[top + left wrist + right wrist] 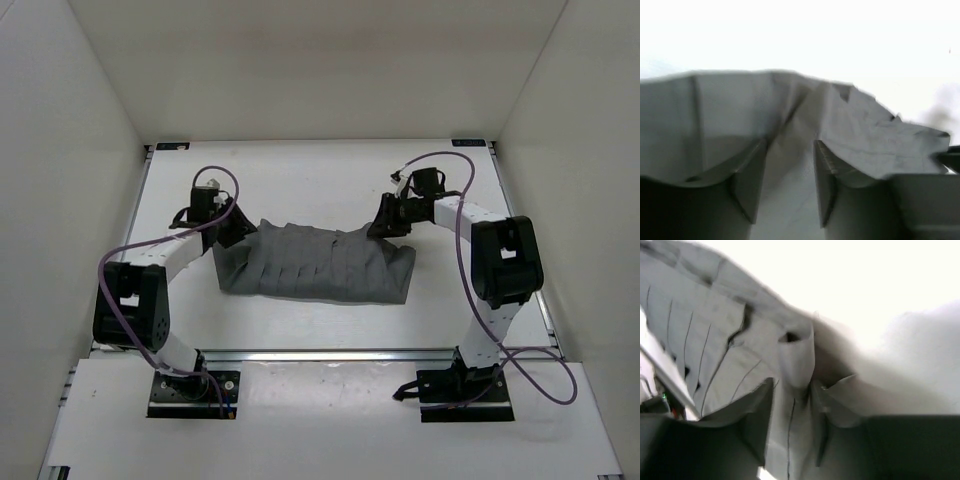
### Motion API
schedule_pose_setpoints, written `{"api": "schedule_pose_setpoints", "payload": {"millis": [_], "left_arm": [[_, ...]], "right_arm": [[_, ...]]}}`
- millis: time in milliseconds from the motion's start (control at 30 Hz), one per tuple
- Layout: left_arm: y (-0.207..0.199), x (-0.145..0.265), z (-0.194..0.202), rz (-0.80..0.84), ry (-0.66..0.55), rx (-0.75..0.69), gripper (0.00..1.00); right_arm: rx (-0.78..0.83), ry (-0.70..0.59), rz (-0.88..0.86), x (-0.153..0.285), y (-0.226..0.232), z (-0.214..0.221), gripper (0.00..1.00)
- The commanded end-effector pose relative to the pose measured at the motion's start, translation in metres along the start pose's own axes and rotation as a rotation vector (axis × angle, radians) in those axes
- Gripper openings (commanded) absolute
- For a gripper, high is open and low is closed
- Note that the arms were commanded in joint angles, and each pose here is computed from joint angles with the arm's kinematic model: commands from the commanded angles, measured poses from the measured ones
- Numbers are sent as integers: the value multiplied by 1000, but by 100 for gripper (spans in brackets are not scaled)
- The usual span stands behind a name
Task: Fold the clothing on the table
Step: Fold the skirt
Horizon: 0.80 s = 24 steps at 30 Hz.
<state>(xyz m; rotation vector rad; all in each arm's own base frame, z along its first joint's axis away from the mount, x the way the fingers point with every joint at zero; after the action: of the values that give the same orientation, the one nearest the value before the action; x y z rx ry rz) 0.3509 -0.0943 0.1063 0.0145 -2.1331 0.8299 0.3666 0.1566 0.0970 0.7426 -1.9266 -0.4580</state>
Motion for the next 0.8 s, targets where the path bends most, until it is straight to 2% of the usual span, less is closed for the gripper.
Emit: {"api": "schedule_pose_setpoints", "payload": {"millis": [0, 67, 100, 200, 267, 333, 367, 400, 433, 467, 500, 567, 767], "left_arm": [[-18, 10, -49, 72, -148, 20, 60], [-21, 16, -63, 89, -184, 37, 67], [-25, 19, -66, 99, -191, 35, 69], [-44, 30, -68, 146, -192, 6, 68], [-59, 38, -61, 179, -187, -21, 61], [-65, 40, -41, 186, -145, -32, 44], [-69, 43, -30, 201, -129, -38, 39], [-71, 43, -17, 212, -94, -44, 29], [-71, 45, -10, 218, -73, -28, 18], [-72, 45, 6, 225, -32, -35, 11], [-76, 47, 16, 245, -7, -45, 8], [-69, 46, 42, 223, 63, -44, 0], [-44, 34, 99, 120, 217, -4, 0]], "right_arm": [[37, -71, 52, -3, -5, -32, 36], [48, -78, 68, -2, -4, -40, 43], [57, -86, 90, -1, -4, -44, 51], [90, -87, 145, 4, -1, -51, 60], [114, -104, 163, 12, 11, -56, 59], [118, -107, 154, 20, 19, -54, 58], [122, -106, 151, 22, 27, -49, 56], [135, -104, 139, 25, 34, -44, 41], [157, -108, 124, 26, 43, -43, 15], [162, -106, 115, 29, 48, -37, 4], [159, -92, 104, 29, 51, -27, 0], [197, -75, 38, 30, 65, -13, 0], [161, 8, -89, 24, 66, 35, 0]]}}
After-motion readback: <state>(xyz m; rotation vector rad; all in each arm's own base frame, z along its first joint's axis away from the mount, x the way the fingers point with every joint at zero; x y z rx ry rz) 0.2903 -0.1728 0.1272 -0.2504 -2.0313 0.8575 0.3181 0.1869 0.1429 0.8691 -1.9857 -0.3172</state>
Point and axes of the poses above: each gripper's point midway between its finger pads, its own x axis back along the fingers, its own y axis along the line the jaws close on, z = x × y, the point moved 4 cm from there along x, back along the fingers, and after that the axes turned 4 degrees about x, right-handed, at the moved point
